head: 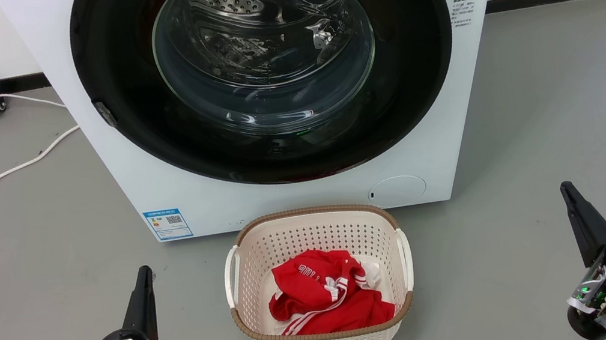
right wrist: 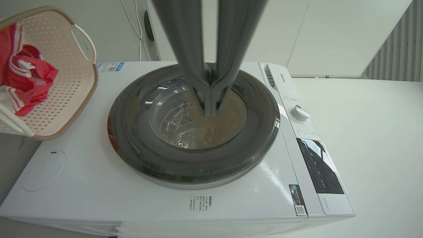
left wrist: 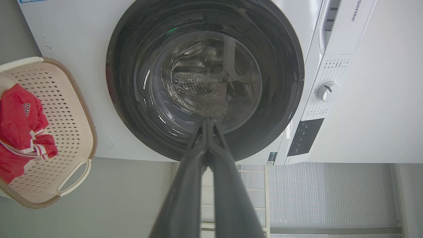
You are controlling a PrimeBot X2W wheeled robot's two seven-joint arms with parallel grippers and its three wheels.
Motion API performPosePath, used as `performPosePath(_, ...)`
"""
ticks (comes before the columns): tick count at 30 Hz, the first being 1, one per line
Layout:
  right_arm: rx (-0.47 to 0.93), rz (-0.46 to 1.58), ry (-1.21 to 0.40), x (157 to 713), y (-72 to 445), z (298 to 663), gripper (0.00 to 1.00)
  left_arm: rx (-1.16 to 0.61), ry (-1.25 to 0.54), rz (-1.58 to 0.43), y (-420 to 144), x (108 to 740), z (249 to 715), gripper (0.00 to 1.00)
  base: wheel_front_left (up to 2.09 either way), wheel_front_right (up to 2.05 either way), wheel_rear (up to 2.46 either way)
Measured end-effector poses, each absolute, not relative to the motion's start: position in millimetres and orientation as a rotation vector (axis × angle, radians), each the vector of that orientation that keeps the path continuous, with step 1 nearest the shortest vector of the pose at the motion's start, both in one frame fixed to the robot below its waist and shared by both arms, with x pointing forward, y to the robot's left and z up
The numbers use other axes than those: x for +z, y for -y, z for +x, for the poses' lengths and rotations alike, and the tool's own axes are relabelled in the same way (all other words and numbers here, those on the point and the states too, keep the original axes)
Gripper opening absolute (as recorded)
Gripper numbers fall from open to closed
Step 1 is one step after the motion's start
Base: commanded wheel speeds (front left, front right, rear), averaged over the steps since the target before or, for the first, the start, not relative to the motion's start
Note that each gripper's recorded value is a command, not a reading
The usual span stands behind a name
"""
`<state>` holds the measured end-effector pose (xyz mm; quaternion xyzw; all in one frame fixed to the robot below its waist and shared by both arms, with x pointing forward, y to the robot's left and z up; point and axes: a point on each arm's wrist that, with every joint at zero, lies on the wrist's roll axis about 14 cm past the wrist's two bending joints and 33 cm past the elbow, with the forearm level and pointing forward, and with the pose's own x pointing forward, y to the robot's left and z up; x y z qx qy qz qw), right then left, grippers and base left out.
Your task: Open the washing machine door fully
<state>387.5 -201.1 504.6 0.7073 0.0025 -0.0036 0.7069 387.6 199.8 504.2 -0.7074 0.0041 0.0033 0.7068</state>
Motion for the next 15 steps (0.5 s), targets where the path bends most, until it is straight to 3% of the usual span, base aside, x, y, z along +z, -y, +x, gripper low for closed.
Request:
performPosePath(9, -0.009, 1.572, -0.005, 504.5, 201.2, 387.5, 0.0, 0.008, -0.009, -1.572, -199.9, 504.3, 387.6, 0.0, 0.0, 0.0, 0.0)
performPosePath(10, -0.01, 1.572, -0.006, 504.0, 201.2, 387.3, 1.0, 0.009, -0.011, -1.572, -199.7, 503.6, 387.4, 1.0, 0.0, 0.0, 0.0)
performPosePath(15, -0.059, 1.575, -0.042, 485.6, 201.2, 377.7, 1.0, 0.052, -0.05, -1.577, -197.6, 485.6, 378.9, 1.0, 0.0, 0.0, 0.0)
